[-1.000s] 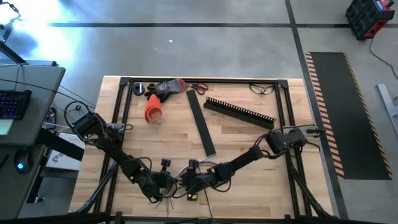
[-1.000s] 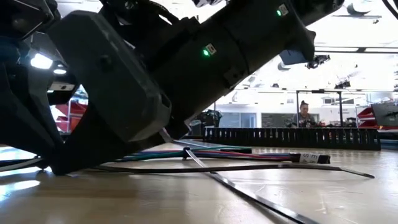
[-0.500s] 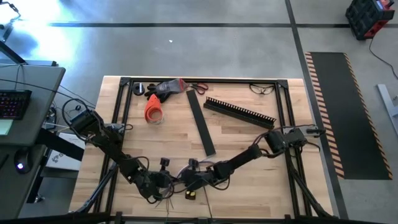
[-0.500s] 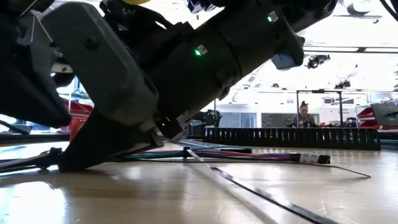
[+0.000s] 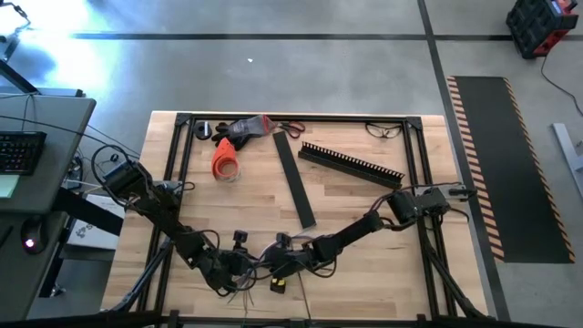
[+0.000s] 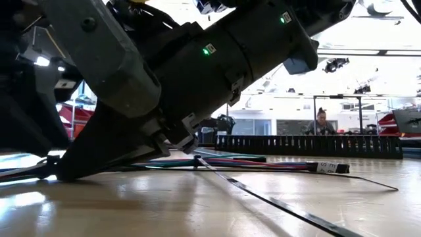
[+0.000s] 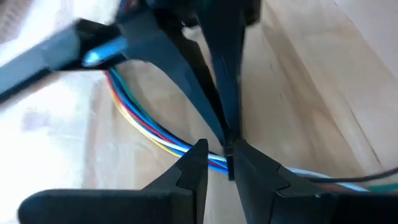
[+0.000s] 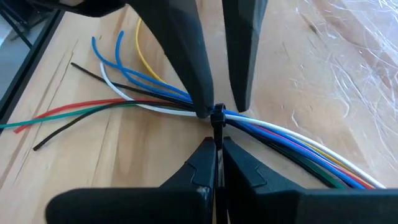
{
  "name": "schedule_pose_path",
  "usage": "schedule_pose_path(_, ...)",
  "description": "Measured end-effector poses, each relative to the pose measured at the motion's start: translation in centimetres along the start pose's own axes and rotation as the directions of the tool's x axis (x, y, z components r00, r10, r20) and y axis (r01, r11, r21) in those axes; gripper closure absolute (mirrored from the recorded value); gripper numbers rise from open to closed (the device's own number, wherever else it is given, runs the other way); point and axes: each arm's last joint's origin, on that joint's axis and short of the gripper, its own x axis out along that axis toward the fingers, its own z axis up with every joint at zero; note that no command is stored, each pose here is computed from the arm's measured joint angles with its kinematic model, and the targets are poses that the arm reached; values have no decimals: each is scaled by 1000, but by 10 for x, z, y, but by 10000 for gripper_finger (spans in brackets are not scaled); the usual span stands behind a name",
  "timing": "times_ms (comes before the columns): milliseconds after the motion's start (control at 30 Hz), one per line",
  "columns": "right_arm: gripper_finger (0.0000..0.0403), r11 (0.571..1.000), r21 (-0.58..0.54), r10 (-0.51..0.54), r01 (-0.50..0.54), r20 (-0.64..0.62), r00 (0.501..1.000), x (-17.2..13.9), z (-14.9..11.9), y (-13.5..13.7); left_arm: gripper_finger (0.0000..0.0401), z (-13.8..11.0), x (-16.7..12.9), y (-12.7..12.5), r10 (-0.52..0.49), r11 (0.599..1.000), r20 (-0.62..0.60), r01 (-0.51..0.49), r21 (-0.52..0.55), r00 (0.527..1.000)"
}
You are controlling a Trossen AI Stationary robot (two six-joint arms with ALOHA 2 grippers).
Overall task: Ziptie cables
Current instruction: Wrap the black zip tie on the cable
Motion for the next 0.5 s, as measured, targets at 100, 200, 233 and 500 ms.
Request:
schedule_pose_path(100, 402, 1000, 0, 3, -3, 0, 1000, 0, 0, 0, 346, -5, 5, -2, -28, 1000, -29, 28, 9, 999)
schedule_pose_path(200, 402, 1000, 0, 5, -5, 0, 1000, 0, 0, 0, 351, -8, 12, -5, -31, 1000, -24, 31, 2, 999)
schedule_pose_path(233, 402, 1000, -1, 5, -5, 0, 1000, 0, 0, 1, 353, -8, 14, -6, -27, 1000, -13, 27, 1, 1000)
schedule_pose_path(500, 403, 1000, -1, 12, -12, -3, 1000, 0, 0, 1, 375, -7, 16, -7, -31, 999, 6, 31, 18, 1000)
